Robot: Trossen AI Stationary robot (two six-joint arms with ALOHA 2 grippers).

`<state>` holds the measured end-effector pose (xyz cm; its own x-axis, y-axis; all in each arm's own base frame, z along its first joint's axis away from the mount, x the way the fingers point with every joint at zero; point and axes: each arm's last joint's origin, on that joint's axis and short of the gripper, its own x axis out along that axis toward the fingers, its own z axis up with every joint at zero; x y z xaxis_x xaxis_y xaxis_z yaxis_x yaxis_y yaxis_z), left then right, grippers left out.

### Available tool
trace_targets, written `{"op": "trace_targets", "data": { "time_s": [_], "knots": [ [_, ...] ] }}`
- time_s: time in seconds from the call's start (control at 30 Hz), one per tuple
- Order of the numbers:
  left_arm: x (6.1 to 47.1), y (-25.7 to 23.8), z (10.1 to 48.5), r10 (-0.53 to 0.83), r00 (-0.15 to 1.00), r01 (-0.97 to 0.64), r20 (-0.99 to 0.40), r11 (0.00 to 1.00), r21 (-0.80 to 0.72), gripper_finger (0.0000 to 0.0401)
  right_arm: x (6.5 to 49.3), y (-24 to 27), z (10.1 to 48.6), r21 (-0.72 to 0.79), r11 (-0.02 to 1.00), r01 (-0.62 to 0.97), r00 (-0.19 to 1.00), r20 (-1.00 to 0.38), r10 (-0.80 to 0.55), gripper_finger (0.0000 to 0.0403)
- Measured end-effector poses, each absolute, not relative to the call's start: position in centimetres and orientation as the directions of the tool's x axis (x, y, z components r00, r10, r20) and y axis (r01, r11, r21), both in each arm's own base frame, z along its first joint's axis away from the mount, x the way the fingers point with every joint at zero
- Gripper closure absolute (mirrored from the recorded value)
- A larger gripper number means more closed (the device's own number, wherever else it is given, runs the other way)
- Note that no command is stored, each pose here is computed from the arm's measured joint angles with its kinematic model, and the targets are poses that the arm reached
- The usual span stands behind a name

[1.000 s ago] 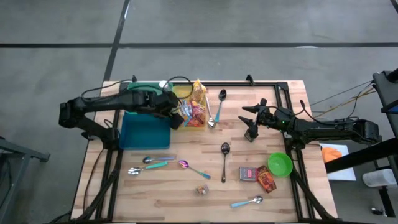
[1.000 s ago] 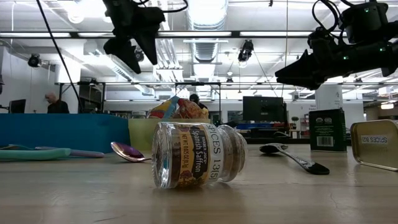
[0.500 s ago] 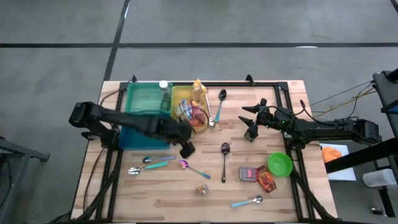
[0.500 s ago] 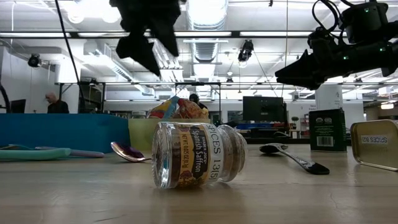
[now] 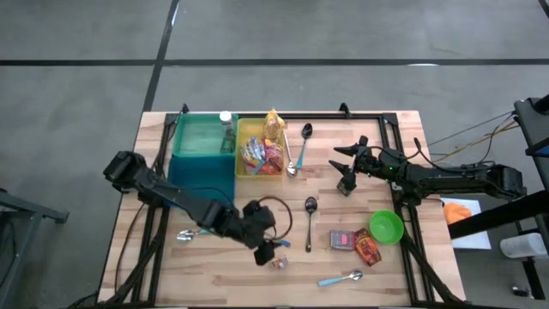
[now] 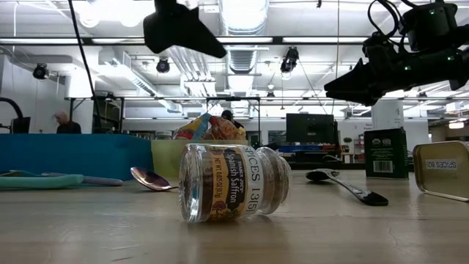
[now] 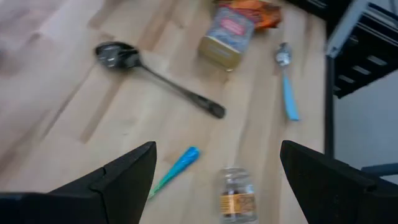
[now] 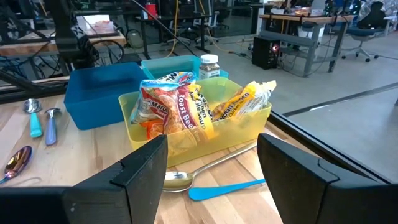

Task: Pick & Place Food Item
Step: Put the brown spice bottle into the green bin

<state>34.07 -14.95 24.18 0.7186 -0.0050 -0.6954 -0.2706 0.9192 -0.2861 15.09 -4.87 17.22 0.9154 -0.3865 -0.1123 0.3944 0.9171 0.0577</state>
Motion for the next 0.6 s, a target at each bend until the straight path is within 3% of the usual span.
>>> {"op": "trace_targets", "data": {
  "time_s": [0.6],
  "knots": [
    [37.8,-20.3,18.5,-0.051,0.676,-0.187,-0.735,0.953,-0.239,0.0055,15.1,-4.9,17.2,0.058,0.917,0.394,0.915,-0.113,-0.386,0.0156]
  ]
}}
